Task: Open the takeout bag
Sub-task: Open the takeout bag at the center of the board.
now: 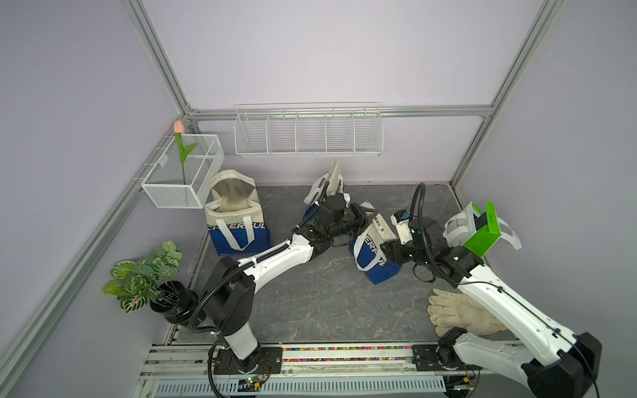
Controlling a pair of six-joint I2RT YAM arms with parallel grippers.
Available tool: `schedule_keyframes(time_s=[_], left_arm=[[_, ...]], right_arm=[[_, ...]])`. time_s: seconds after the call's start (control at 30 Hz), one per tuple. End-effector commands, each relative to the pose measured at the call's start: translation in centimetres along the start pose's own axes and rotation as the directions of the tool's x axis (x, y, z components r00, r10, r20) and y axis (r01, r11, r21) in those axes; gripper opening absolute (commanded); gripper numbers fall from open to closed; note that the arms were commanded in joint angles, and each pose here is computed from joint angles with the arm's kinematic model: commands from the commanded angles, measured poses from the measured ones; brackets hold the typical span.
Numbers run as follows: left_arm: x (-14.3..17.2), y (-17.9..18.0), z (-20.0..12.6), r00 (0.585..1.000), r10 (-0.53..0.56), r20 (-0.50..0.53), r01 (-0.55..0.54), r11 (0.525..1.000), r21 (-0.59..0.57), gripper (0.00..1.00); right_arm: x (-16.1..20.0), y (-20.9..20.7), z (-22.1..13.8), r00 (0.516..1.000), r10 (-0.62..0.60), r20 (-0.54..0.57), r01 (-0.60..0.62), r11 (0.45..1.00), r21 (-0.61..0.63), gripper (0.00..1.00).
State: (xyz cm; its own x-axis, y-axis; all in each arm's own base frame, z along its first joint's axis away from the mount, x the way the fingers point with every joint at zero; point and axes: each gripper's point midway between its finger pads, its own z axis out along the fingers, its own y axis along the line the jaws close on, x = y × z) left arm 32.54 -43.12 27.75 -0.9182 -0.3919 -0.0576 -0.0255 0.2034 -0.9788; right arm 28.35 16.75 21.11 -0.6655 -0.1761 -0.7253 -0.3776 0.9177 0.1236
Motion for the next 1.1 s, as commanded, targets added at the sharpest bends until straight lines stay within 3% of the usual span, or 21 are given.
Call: schedule_keyframes(time_s=[0.0, 0.27, 0.33, 0.37, 0.53, 0.67, 0.8, 0.93, 1.07], left_arm=[[1.0, -2.2, 1.3, 0.998, 0.026, -0.057, -0.022, 0.997, 0.076, 0.25], [1.7, -3.3, 2.6, 0.993, 0.037, -0.116, -0.025, 0.994, 0.103, 0.19], [1.8, -3.3, 2.5, 0.992, 0.042, -0.12, -0.03, 0.995, 0.098, 0.02], [1.8, -3.2, 2.4, 0.992, 0.041, -0.119, -0.031, 0.996, 0.089, 0.0], [0.3, -4.4, 1.8, 0.998, 0.035, -0.059, -0.031, 0.996, 0.078, 0.0], [-1.2, -4.1, 1.4, 1.0, -0.002, 0.024, 0.001, 1.0, 0.016, 0.0], [-1.8, -3.3, 1.3, 0.996, -0.051, 0.066, 0.051, 0.999, -0.003, 0.0], [-1.9, -3.3, 1.2, 0.995, -0.06, 0.075, 0.06, 0.998, 0.005, 0.0], [-1.8, -3.3, 1.0, 0.995, -0.07, 0.073, 0.069, 0.998, 0.011, 0.0]], right_arm=[[0.0, 0.4, 0.0, 1.0, 0.022, 0.01, -0.022, 0.999, -0.039, 0.74], [-0.3, -0.6, -0.3, 0.999, 0.048, 0.016, -0.047, 0.999, -0.014, 0.73], [-0.4, -1.2, -0.5, 0.998, 0.066, 0.023, -0.066, 0.998, 0.006, 0.73], [-0.4, -1.6, -0.7, 0.997, 0.076, 0.024, -0.077, 0.997, 0.028, 0.73], [0.8, -2.3, -2.0, 0.993, 0.108, 0.036, -0.11, 0.992, 0.069, 0.76], [2.6, -0.7, -3.6, 0.991, 0.128, 0.025, -0.128, 0.992, -0.008, 0.75], [4.8, -0.3, -4.0, 0.987, 0.159, 0.019, -0.159, 0.987, -0.014, 0.66], [4.2, 1.7, -2.6, 0.975, 0.22, 0.038, -0.213, 0.968, -0.134, 0.62], [2.7, 2.0, -0.3, 0.957, 0.273, 0.094, -0.255, 0.952, -0.17, 0.56]])
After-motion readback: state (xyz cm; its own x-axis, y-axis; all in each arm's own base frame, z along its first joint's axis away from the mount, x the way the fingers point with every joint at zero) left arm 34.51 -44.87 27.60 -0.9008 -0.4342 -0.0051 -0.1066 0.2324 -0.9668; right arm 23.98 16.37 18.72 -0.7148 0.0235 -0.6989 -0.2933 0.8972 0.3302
